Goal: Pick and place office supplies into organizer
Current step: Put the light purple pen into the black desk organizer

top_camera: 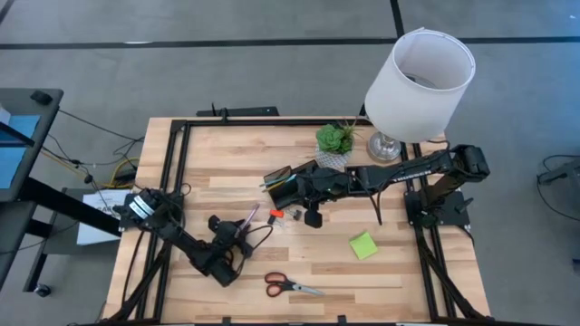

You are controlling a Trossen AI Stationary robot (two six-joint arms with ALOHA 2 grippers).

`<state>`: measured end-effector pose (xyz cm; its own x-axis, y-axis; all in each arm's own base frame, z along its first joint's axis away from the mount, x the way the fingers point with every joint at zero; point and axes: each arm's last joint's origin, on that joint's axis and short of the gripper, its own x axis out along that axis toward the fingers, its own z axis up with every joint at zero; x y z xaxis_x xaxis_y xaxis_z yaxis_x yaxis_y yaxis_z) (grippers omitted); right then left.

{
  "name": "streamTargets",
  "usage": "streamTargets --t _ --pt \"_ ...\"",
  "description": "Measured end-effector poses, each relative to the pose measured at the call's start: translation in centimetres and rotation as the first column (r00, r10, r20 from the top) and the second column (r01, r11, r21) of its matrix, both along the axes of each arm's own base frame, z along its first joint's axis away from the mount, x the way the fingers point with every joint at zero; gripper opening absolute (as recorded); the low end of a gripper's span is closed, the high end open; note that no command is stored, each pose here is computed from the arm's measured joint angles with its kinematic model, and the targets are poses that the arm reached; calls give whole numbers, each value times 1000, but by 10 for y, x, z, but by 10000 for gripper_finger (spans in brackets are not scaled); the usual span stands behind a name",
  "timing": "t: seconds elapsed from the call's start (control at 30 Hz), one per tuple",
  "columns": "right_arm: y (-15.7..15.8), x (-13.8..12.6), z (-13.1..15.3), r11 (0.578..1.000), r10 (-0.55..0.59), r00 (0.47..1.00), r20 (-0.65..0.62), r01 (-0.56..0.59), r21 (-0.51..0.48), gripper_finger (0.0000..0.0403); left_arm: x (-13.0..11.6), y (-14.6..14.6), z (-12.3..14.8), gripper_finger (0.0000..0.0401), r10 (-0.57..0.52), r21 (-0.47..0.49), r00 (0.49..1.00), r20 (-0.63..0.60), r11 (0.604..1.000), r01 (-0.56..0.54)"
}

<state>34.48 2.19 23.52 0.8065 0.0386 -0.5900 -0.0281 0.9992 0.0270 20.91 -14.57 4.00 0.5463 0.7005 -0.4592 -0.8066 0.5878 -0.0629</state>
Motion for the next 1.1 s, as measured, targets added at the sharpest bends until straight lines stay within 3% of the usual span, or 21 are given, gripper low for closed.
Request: streamTargets --t 0.2,0.3,0.4,0.53,0.7,0.9,1.1 --pt "0 0 1 1000 0 1000 8 0 1 65 4 2 1 24 10 -1 1000 -11 1000 -10" --pt "1 1 1 1000 -2 1000 10 2 4 65 3 2 4 24 9 -19 1000 -26 1000 -10" --pt "4 0 1 1000 -9 1000 11 8 28 65 2 1 17 24 4 -104 996 -94 995 -14" --pt "16 -1 1 998 -1 1000 9 0 65 65 -2 5 51 24 -43 -231 979 -201 973 -5" --pt "38 -4 1 995 46 999 4 -46 86 65 -4 20 93 24 -188 -381 930 -317 923 57" --pt "68 -18 -8 991 95 988 -121 -82 110 65 1 42 135 23 -316 -428 907 -277 886 177" --pt "99 -42 -26 991 104 939 -328 -72 108 65 13 66 200 23 -375 -418 882 -286 877 237"
